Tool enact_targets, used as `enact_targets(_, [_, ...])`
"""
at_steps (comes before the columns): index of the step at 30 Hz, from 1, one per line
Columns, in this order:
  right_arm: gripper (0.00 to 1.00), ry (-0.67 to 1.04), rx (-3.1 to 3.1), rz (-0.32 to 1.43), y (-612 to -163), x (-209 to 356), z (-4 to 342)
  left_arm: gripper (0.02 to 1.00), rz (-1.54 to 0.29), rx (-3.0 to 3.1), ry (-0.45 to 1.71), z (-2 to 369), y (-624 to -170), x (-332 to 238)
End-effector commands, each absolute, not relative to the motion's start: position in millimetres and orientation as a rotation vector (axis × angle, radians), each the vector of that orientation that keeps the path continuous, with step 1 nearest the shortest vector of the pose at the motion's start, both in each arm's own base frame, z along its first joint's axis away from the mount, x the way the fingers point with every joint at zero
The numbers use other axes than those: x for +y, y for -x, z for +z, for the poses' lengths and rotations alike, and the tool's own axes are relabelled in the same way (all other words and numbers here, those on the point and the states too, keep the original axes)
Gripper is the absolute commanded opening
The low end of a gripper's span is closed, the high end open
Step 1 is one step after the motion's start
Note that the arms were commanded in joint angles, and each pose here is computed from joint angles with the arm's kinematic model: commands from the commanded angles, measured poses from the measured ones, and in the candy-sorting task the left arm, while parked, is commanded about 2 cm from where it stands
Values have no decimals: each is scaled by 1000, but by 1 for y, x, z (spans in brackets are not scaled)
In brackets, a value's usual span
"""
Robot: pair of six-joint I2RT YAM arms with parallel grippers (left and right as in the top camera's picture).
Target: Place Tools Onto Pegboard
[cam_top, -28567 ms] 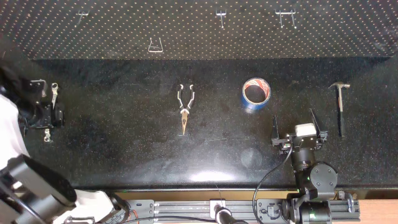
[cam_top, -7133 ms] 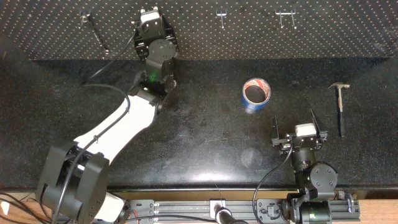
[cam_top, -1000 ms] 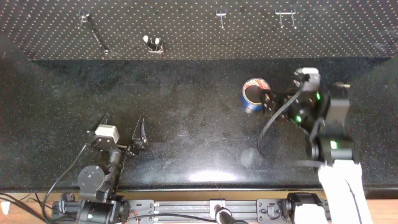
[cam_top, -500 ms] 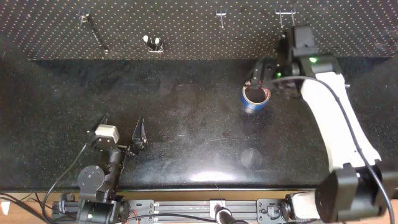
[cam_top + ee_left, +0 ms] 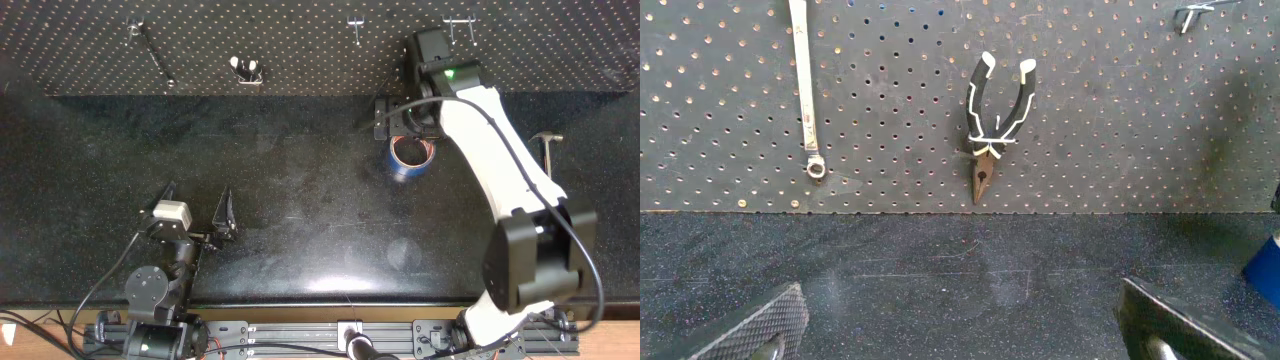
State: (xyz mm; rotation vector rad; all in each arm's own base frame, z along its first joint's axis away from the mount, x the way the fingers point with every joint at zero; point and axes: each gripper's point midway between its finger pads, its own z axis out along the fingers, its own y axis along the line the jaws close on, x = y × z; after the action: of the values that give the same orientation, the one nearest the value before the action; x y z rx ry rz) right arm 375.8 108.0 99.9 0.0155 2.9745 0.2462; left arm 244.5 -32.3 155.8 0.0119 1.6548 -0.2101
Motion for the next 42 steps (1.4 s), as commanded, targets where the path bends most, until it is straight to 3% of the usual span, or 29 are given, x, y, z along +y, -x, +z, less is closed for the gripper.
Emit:
enact_targets(1, [965, -126, 3019, 174, -390, 111, 99, 993, -190, 1651, -13, 156, -244, -30])
enact_targets(15, [963, -393, 3105, 118, -380, 118, 78, 993, -190, 1651, -13, 156, -244, -30])
enact_targets(31, [961, -412, 3156, 35, -389, 116, 27, 993, -190, 1651, -13, 156, -244, -30])
enact_targets(42, [956, -438, 3203, 1, -382, 114, 13, 993, -190, 1651, -13, 156, -244, -30])
